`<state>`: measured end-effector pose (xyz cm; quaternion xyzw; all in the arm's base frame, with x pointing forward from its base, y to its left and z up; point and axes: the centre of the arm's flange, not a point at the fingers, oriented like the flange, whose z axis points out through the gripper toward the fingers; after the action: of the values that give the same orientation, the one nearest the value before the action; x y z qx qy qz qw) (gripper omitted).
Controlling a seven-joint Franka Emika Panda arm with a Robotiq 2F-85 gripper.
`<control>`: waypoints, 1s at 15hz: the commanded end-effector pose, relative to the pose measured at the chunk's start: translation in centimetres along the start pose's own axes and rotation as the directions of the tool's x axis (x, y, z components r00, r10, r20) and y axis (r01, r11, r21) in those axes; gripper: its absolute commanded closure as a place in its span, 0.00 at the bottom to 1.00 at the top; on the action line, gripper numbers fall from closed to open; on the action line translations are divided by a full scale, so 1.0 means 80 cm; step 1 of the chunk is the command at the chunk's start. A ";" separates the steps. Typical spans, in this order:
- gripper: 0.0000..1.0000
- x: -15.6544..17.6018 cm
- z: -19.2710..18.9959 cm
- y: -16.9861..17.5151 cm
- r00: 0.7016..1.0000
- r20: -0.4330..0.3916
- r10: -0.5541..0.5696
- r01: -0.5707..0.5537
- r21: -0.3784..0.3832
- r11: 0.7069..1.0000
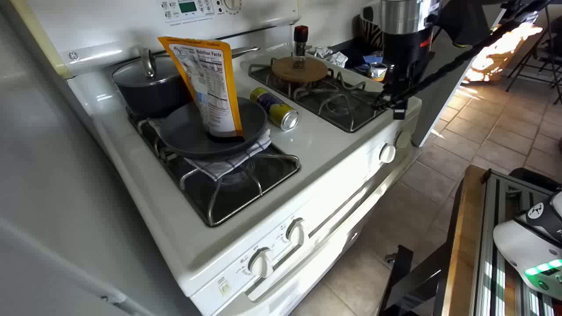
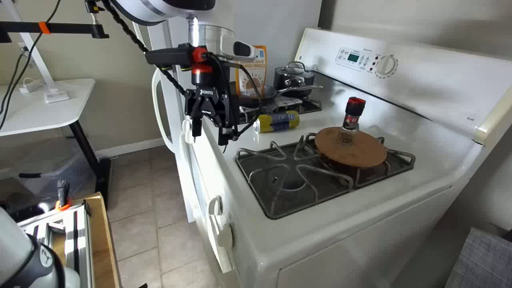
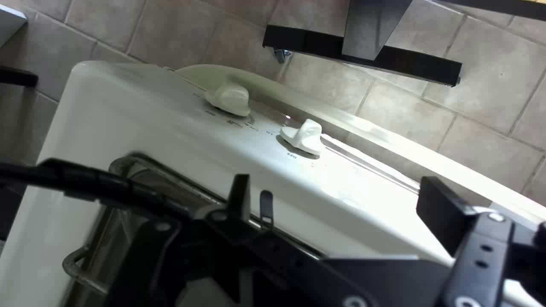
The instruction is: Remove the spice shaker from the chopping board and put it on the stove
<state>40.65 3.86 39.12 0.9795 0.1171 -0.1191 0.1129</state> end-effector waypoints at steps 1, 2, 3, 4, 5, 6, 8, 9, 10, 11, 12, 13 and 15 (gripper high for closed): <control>0.00 0.000 0.000 0.000 1.000 0.000 0.000 0.000 0.000 1.000; 0.00 0.000 0.000 0.000 1.000 0.000 0.000 0.000 0.000 1.000; 0.00 0.000 0.000 0.000 1.000 0.000 0.000 0.000 0.000 1.000; 0.00 0.000 0.000 0.000 1.000 0.000 0.000 0.000 0.000 1.000; 0.00 0.000 0.000 0.000 1.000 0.000 0.000 0.000 0.000 1.000; 0.00 0.000 0.000 0.000 1.000 0.000 0.000 0.000 0.000 1.000; 0.00 0.008 -0.002 0.005 0.999 -0.025 0.048 -0.048 0.001 0.999; 0.00 0.013 -0.006 0.013 0.994 -0.061 0.091 -0.091 0.001 0.996; 0.00 0.020 -0.017 0.027 0.983 -0.117 0.140 -0.139 0.017 0.990; 0.00 0.024 -0.026 0.038 0.970 -0.163 0.179 -0.177 0.026 0.984; 0.00 0.028 -0.047 0.060 0.955 -0.215 0.206 -0.197 0.060 0.978; 0.00 0.029 -0.059 0.076 0.936 -0.262 0.233 -0.221 0.075 0.972; 0.00 0.033 -0.090 0.120 0.890 -0.350 0.292 -0.260 0.136 0.956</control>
<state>44.98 -0.04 44.01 0.9955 0.0252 0.0214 0.0892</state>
